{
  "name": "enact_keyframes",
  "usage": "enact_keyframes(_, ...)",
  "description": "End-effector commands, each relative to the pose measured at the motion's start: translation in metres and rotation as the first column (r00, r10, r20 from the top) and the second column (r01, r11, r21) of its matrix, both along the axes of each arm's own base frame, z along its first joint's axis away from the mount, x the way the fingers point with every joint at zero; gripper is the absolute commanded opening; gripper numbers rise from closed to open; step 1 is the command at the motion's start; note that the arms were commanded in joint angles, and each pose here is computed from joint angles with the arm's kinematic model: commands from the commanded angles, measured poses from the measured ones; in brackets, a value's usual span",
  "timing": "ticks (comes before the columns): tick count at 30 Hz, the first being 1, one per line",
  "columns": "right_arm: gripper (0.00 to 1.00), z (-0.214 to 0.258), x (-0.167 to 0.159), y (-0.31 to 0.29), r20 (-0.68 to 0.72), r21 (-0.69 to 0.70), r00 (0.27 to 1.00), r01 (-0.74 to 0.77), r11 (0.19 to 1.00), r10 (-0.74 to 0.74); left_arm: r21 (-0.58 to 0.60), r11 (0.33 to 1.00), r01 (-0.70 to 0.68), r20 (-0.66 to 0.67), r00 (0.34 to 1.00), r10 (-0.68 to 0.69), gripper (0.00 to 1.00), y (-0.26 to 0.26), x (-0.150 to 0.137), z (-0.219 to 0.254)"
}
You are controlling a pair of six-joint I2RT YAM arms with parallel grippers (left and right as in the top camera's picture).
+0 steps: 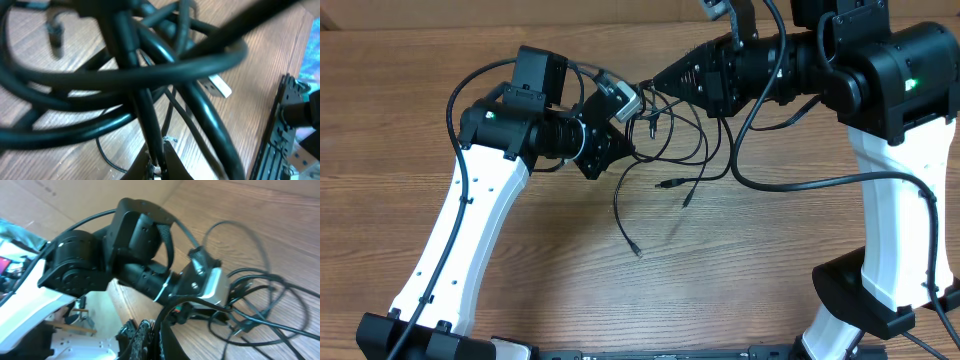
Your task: Untangle cables
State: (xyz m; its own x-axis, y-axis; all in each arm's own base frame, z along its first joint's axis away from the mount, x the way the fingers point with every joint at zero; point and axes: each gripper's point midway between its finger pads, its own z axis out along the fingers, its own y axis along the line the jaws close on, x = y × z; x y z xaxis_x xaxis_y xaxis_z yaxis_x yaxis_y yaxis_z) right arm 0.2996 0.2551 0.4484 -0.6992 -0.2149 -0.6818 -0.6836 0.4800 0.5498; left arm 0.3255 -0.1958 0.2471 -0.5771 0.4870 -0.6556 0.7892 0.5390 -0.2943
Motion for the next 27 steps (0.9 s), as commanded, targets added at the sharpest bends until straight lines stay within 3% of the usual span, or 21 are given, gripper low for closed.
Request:
enact_keyframes(1,0.04,0.027,-0.024,0.000,0.038,0.074,0.998,-0.057,0.996,0.054,-0.036,0.999,-0.038,-0.012,0.999,0.038,0.04,-0.003,0.002,0.006)
enact_keyframes(5,0.04,0.020,-0.013,-0.007,0.049,0.029,0.999,0.005,1.000,-0.006,0.018,0.993,-0.115,-0.017,0.993,0.115,0.05,0.008,0.010,0.000)
enact_keyframes(9,0.04,-0.003,0.014,-0.038,0.071,-0.121,0.980,0.195,0.973,-0.187,0.085,0.950,-0.300,0.011,0.954,0.300,0.04,0.039,0.025,0.004)
enact_keyframes(17,0.04,-0.017,0.038,-0.079,0.063,-0.206,0.926,0.378,0.903,-0.373,-0.034,0.834,-0.550,0.188,0.816,0.546,0.04,0.126,0.019,0.078)
enact_keyframes(20,0.04,-0.021,0.049,-0.097,0.104,-0.254,0.890,0.455,0.854,-0.444,-0.091,0.789,-0.607,0.232,0.758,0.610,0.04,0.155,0.001,0.104)
enact_keyframes(24,0.04,-0.026,0.061,-0.123,0.150,-0.309,0.822,0.566,0.764,-0.549,-0.114,0.771,-0.626,0.269,0.728,0.631,0.04,0.166,-0.014,0.118)
enact_keyframes(27,0.04,-0.032,0.077,-0.169,0.223,-0.375,0.685,0.717,0.588,-0.694,-0.121,0.774,-0.621,0.292,0.723,0.626,0.04,0.165,-0.023,0.128)
